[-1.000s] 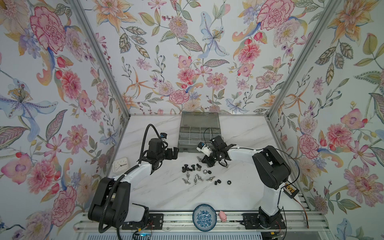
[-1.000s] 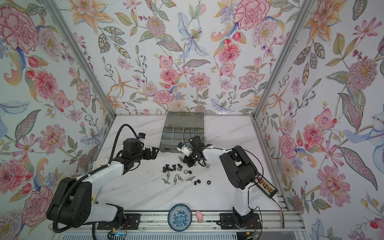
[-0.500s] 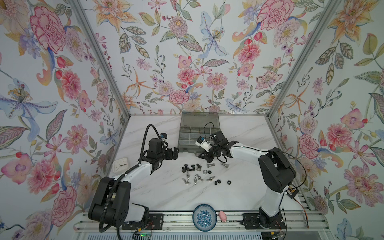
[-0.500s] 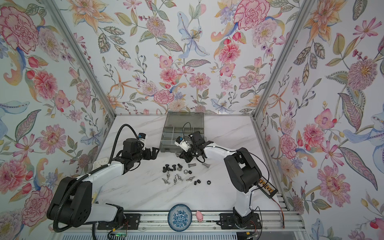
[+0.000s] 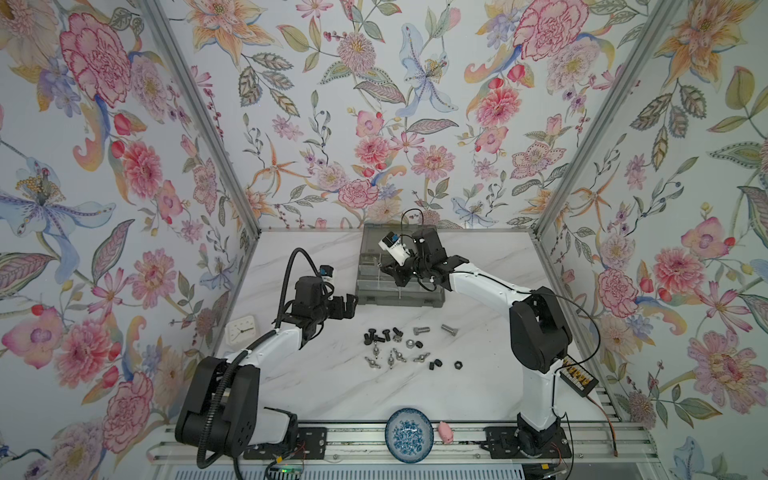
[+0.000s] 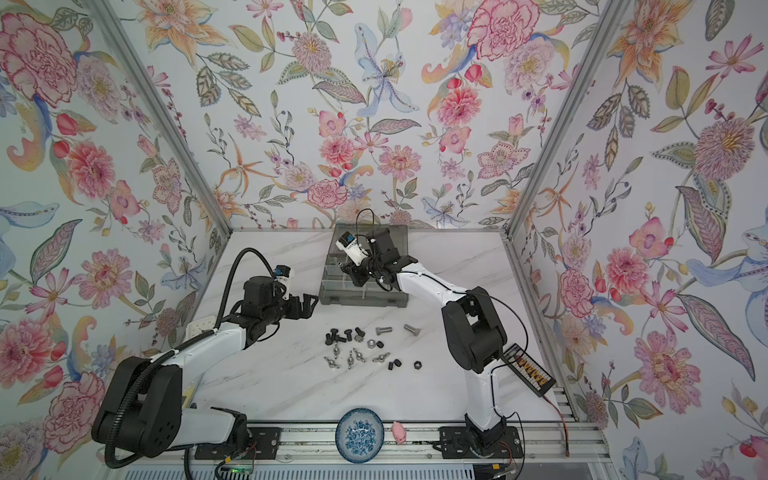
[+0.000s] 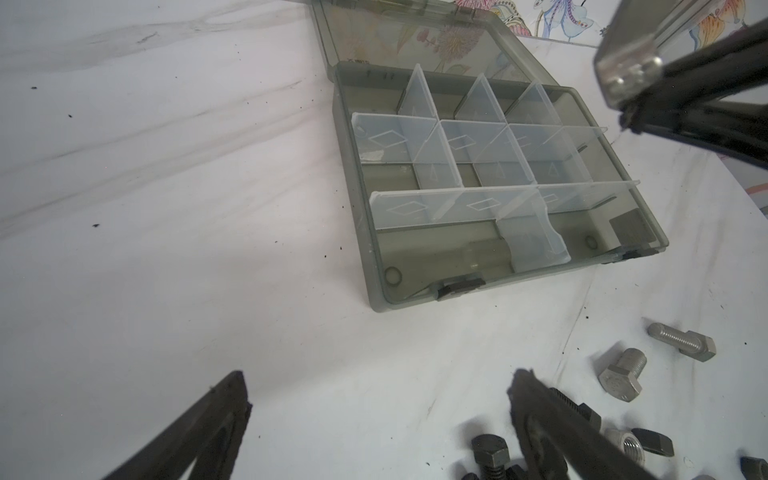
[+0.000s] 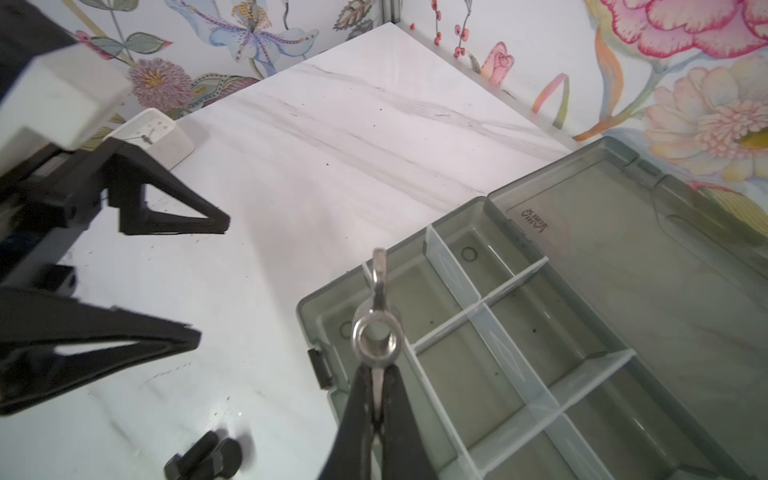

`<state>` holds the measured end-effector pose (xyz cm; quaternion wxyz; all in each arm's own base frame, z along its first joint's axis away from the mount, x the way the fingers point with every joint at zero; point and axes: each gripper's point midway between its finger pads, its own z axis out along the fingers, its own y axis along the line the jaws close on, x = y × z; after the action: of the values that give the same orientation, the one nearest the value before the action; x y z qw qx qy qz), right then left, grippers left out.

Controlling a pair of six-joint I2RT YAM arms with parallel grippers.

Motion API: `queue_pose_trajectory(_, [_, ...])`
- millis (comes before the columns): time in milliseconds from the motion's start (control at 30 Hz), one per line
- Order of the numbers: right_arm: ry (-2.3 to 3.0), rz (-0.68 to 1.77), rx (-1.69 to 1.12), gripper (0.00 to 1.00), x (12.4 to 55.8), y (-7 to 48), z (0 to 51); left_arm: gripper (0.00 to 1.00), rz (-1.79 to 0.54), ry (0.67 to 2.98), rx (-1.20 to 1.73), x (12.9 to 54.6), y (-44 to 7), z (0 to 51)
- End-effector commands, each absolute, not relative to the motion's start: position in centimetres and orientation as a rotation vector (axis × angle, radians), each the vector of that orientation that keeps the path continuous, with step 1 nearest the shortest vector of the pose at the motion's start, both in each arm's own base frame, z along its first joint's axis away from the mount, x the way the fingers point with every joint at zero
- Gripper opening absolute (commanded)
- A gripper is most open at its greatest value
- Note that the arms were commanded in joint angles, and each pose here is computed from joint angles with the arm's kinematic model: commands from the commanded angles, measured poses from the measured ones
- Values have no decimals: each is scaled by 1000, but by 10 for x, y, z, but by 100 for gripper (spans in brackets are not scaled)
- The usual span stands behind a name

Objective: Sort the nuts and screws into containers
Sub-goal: 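Lift the wing nut with the right gripper and carry it over the organizer box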

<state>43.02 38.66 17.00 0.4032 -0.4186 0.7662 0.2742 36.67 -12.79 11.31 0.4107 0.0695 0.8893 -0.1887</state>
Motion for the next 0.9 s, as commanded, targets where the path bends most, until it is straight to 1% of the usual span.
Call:
queue_pose_trajectory(0, [1938, 649, -973, 0, 452, 398, 169, 99, -480, 2231, 186, 365, -126, 118])
queue_pose_trajectory(233, [1971, 635, -943, 0, 473, 415, 144, 99, -483, 2234, 182, 365, -125, 117])
queue_pose_trajectory(467, [2008, 602, -920, 0, 485, 417, 122, 99, -495, 2239, 176, 365, -126, 115])
queue_pose_trajectory(767, [2042, 597, -937, 0, 484, 417, 106, 99, -504, 2245, 170, 364, -127, 113])
queue_pose_trajectory(800, [2033, 611, -973, 0, 471, 430, 105, 99, -503, 2245, 169, 364, -127, 113])
queue_pose_trajectory(867, [2032, 614, -991, 0, 467, 432, 103, 99, -504, 2245, 167, 364, -127, 113])
